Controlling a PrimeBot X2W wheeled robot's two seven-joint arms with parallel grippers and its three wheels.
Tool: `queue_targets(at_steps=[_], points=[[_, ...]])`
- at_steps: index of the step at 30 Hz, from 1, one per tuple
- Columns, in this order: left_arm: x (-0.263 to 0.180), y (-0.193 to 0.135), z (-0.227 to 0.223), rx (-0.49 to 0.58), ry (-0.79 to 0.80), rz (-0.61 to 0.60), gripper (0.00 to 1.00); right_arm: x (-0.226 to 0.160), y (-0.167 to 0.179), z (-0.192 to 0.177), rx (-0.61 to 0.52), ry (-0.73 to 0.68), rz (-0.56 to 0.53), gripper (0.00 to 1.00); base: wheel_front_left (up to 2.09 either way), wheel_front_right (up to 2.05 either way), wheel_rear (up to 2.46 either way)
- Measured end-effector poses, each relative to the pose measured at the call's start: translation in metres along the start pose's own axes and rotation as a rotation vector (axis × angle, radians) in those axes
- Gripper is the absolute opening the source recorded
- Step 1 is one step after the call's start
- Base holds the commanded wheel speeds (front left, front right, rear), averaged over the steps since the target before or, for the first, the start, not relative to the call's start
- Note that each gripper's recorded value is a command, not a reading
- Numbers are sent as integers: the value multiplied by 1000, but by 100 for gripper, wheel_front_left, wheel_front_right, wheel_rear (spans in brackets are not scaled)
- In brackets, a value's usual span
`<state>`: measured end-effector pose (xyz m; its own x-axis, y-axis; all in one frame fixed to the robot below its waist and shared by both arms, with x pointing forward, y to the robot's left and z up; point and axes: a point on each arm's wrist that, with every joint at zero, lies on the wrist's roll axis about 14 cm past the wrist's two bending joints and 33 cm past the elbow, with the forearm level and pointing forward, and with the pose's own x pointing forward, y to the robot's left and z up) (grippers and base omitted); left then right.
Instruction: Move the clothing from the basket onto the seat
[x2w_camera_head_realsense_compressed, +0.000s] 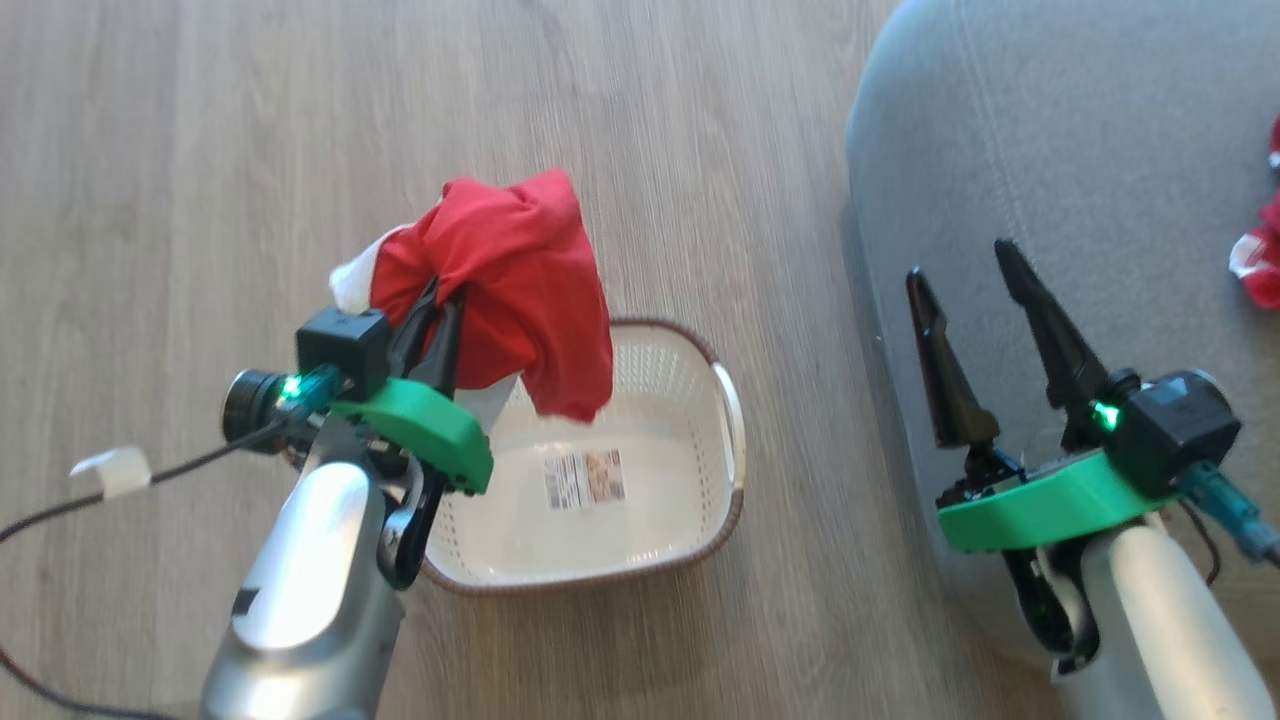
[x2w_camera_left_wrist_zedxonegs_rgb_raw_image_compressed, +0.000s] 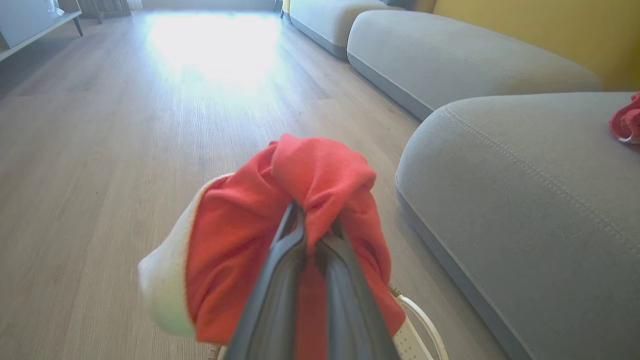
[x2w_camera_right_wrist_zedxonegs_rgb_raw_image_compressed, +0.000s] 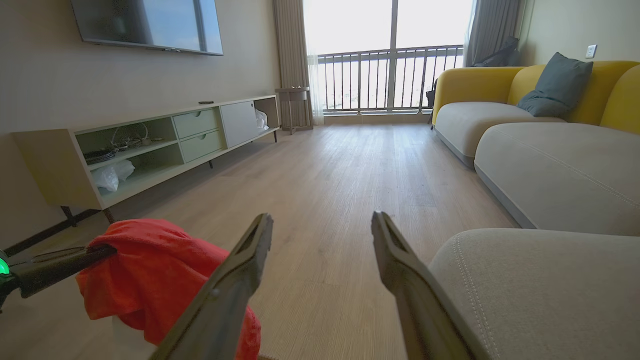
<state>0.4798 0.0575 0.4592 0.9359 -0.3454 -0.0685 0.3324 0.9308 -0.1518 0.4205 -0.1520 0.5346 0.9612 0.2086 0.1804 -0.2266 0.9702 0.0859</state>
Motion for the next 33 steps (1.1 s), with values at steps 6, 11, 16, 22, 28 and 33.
queue_targets(at_steps=[6,11,16,22,28,33], points=[[-27,-3,47,-30,-135,16,0,-17,15,17,12,-32,16,100,0,0,0],[-50,-6,81,-35,-238,21,0,-32,24,24,24,-47,22,100,0,0,0],[-69,-12,102,-43,-307,11,0,-42,35,28,19,-51,46,100,0,0,0],[-88,-14,119,-40,-371,14,0,-45,35,36,11,-72,47,100,0,0,0],[-99,-21,136,-51,-432,0,0,-48,35,38,9,-78,46,100,0,0,0],[-110,-44,169,-32,-536,-75,0,-51,35,36,11,-72,44,100,0,0,0]])
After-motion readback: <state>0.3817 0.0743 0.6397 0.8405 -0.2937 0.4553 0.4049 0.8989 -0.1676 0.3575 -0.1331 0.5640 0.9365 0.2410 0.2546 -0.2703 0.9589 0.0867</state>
